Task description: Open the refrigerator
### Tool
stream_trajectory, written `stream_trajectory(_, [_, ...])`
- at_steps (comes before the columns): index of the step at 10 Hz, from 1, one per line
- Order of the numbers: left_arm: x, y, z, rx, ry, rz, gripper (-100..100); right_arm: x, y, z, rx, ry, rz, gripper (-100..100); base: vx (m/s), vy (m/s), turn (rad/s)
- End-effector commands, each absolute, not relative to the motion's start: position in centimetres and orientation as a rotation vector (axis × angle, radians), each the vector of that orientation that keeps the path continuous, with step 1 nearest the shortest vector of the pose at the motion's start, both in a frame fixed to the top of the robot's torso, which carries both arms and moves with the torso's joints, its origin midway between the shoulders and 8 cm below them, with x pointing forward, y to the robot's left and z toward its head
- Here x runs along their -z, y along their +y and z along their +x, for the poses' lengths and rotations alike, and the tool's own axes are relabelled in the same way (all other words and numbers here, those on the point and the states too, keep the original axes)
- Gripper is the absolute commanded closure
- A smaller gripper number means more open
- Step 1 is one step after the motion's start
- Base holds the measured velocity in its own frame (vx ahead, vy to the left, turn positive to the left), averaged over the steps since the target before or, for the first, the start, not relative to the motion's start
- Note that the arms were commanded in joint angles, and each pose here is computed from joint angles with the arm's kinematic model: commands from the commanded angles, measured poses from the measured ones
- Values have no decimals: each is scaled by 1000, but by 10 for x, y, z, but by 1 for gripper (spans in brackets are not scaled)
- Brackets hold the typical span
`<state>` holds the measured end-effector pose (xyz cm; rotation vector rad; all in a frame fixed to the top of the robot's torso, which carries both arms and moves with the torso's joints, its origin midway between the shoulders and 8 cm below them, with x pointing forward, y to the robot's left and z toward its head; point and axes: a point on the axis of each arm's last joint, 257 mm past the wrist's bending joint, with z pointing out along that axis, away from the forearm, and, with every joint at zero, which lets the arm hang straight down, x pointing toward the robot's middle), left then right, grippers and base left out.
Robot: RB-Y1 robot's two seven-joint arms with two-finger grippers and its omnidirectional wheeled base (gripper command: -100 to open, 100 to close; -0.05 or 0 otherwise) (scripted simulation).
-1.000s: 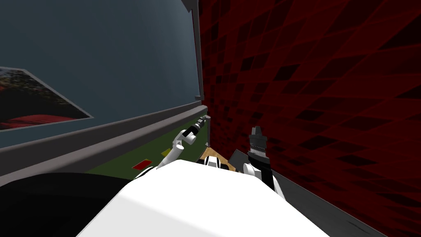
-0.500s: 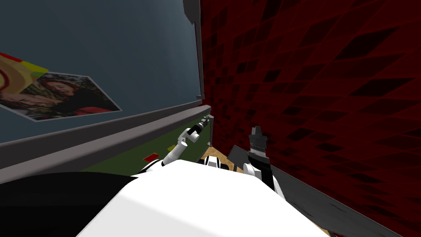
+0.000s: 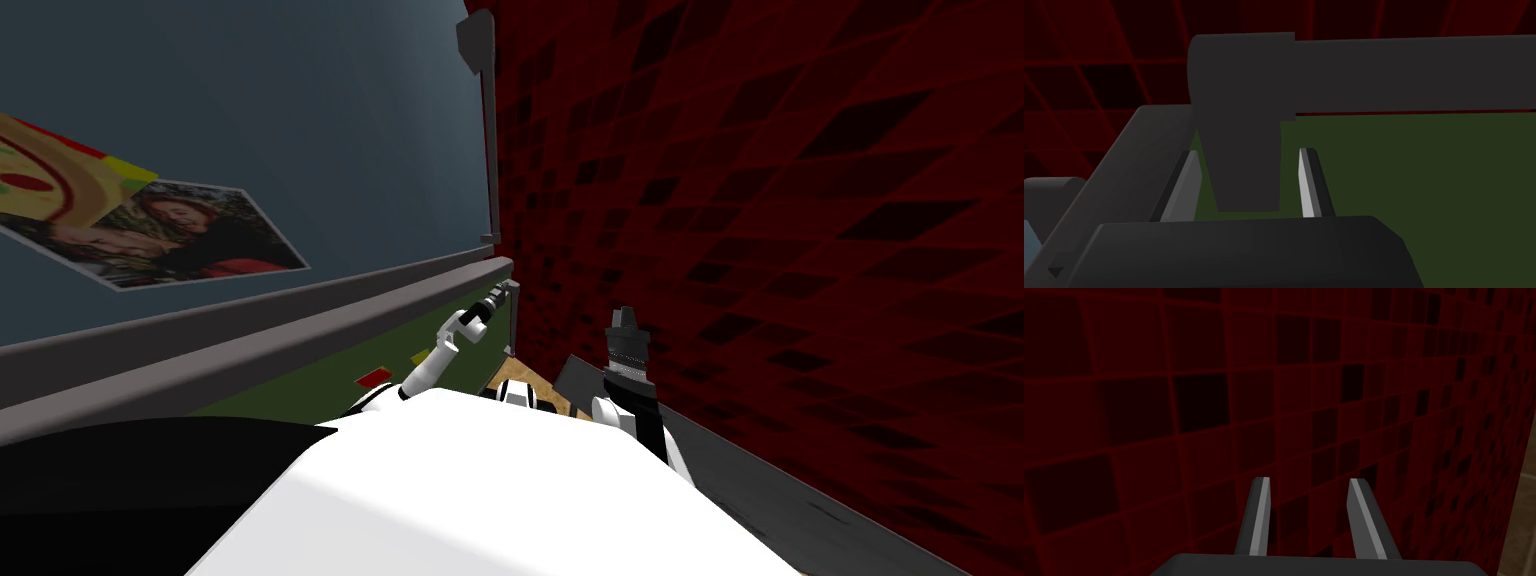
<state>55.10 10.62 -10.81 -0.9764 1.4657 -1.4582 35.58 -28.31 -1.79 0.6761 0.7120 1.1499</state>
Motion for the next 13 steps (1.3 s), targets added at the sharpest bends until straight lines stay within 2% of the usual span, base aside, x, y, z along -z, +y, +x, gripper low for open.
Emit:
stream_trajectory(1, [95, 67, 557, 1573, 1478, -925, 100, 18, -283, 356, -1150, 712, 676, 0, -258, -50, 14])
stream_trajectory(3, [103, 64, 569, 1548, 1504, -924, 100, 18, -283, 356, -1150, 712, 676, 0, -95, -21, -18])
stream_trajectory(6, [136, 77, 578, 1489, 1540, -982, 100, 18, -283, 356, -1150, 712, 676, 0, 25, 12, -1])
stream_trajectory(7, [113, 52, 583, 1588, 1518, -934, 100, 18, -283, 356, -1150, 712, 676, 0, -217, -18, 39])
stream_trajectory(9, [105, 33, 588, 1600, 1540, -887, 100, 18, -283, 356, -1151, 712, 676, 0, -205, -54, -17])
stream_trajectory(13, [143, 51, 602, 1519, 1582, -956, 100, 18, -283, 356, -1150, 712, 676, 0, 18, 2, -2])
